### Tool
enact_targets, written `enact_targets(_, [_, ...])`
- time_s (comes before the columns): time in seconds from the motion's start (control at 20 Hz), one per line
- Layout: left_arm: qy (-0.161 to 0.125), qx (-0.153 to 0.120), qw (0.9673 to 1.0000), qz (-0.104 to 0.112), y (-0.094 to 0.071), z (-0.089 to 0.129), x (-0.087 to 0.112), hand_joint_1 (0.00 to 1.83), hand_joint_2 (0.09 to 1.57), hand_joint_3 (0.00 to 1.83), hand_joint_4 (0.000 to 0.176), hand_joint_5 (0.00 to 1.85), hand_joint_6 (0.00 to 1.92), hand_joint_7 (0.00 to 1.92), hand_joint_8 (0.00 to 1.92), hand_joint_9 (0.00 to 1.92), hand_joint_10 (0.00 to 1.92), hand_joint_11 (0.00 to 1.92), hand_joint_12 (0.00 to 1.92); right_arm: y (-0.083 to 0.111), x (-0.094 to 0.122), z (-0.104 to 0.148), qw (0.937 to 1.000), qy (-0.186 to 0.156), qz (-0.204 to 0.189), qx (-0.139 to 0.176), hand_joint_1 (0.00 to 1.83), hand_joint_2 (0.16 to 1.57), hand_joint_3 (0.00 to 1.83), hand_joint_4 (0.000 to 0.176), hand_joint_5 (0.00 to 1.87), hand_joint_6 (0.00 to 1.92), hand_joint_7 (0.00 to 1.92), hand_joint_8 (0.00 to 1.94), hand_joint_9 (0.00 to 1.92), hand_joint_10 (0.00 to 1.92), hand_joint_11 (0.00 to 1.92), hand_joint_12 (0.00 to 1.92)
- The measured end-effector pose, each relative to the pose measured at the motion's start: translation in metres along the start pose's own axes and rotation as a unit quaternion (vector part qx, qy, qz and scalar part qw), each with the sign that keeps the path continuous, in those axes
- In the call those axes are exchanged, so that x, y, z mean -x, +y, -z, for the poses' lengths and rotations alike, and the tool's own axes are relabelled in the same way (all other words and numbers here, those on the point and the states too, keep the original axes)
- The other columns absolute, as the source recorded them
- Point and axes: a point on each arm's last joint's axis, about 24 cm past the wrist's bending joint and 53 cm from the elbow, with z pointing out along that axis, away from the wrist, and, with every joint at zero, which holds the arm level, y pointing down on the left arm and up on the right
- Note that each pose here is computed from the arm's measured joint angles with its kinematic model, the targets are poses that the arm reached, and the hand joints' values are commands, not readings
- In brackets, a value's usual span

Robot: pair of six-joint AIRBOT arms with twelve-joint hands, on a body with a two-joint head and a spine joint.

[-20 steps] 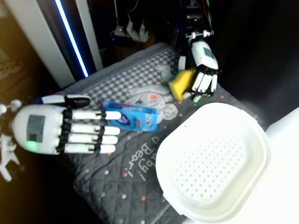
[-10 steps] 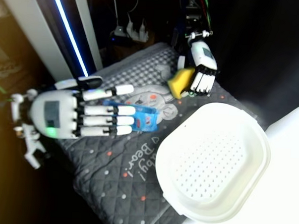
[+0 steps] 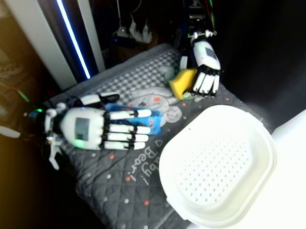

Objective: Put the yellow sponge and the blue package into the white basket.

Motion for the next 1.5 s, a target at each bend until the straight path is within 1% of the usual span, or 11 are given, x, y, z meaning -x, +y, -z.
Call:
enact_targets(0.1, [0.003,-0.001,1.0,0.0,-0.001,0.001,-0.001,1.22,1.15,0.0,0.0,0.91,0.93,0.91,1.26,0.75,0.87,0.42,1.53,0.0,0.003,-0.001,1.0,-0.003,0.004,0.002,1.17,1.13,0.0,0.032,0.74,0.02,0.68,0.04,0.79,0.15,0.35,1.02])
enact_targets(0.15, [0.003,-0.002,1.0,0.001,-0.002,0.001,-0.001,1.22,1.15,0.0,0.0,0.94,0.89,0.88,1.3,0.74,0.87,0.42,1.52,0.0,0.003,-0.001,1.0,-0.004,0.004,0.002,1.32,1.15,0.0,0.0,0.91,0.66,0.78,0.99,0.86,1.12,0.46,1.3])
enact_targets(0.4, [-0.008,-0.032,0.9994,0.005,-0.023,0.009,0.012,1.26,1.13,0.0,0.0,1.06,0.57,0.88,1.38,0.69,1.35,0.45,1.85,0.029,0.012,-0.02,0.9987,-0.004,0.02,0.046,1.15,1.19,0.0,0.0,0.83,1.15,1.13,0.64,1.3,0.71,1.07,1.29])
enact_targets(0.45, [-0.017,-0.051,0.9985,-0.002,-0.035,0.01,0.022,1.27,1.09,0.0,0.0,1.03,0.71,1.08,1.02,1.09,0.86,0.94,1.37,0.034,0.012,-0.024,0.9983,0.001,0.026,0.052,1.26,1.11,0.0,0.0,0.91,0.86,1.11,0.97,1.3,0.63,1.09,1.12])
enact_targets(0.75, [-0.108,-0.172,0.979,-0.025,-0.114,-0.003,0.091,1.29,1.03,0.0,0.0,1.14,0.52,1.23,0.76,1.22,0.61,0.93,1.31,0.09,0.056,-0.048,0.99,-0.032,0.067,0.12,1.3,1.03,0.0,0.0,1.21,0.33,1.25,0.75,1.31,0.63,1.1,1.22])
enact_targets(0.85, [-0.136,-0.179,0.9738,-0.032,-0.121,-0.016,0.116,1.29,1.04,0.0,0.0,1.1,0.62,1.25,0.7,1.37,0.4,1.05,1.15,0.115,0.085,-0.058,0.9826,-0.066,0.081,0.154,1.26,1.12,0.01,0.0,0.9,1.05,1.02,0.95,1.37,0.21,1.07,0.99])
enact_targets(0.95, [-0.156,-0.166,0.9732,-0.033,-0.119,-0.034,0.139,1.28,1.04,0.0,0.0,1.06,0.74,1.27,0.63,1.38,0.27,1.02,1.15,0.13,0.095,-0.075,0.9775,-0.087,0.097,0.166,1.33,1.13,0.0,0.0,0.42,0.68,0.95,1.08,1.01,0.81,0.73,1.49])
enact_targets(1.15, [-0.151,-0.138,0.9781,-0.039,-0.118,-0.079,0.15,1.27,1.07,0.0,0.0,0.98,0.83,1.21,0.74,1.38,0.22,1.03,1.11,0.148,0.116,-0.108,0.9691,-0.128,0.12,0.174,1.19,1.09,0.0,0.0,1.01,0.82,1.14,0.92,1.17,1.29,1.01,1.68])
enact_targets(1.25, [-0.13,-0.1,0.9855,-0.042,-0.103,-0.108,0.145,1.27,1.08,0.0,0.0,0.97,0.84,1.16,0.84,1.34,0.18,0.96,1.05,0.124,0.126,-0.119,0.9735,-0.143,0.115,0.137,1.29,1.05,0.0,0.0,1.11,0.47,1.2,0.88,1.37,0.82,1.13,1.39])
enact_targets(1.35, [-0.11,-0.068,0.9906,-0.045,-0.094,-0.131,0.141,1.28,1.07,0.0,0.0,0.98,0.82,1.21,0.76,1.37,0.11,1.04,0.87,0.097,0.129,-0.133,0.9793,-0.139,0.118,0.088,1.17,1.09,0.0,0.0,1.04,0.85,1.34,0.37,1.32,0.77,1.06,1.34])
enact_targets(1.5, [-0.085,-0.045,0.9942,-0.048,-0.091,-0.155,0.125,1.12,1.1,0.0,0.0,0.82,0.28,1.0,0.28,1.17,0.01,0.81,0.87,0.07,0.132,-0.153,0.9823,-0.135,0.125,0.035,1.25,1.11,0.0,0.0,0.9,0.98,1.1,0.92,1.3,0.3,1.15,0.8])
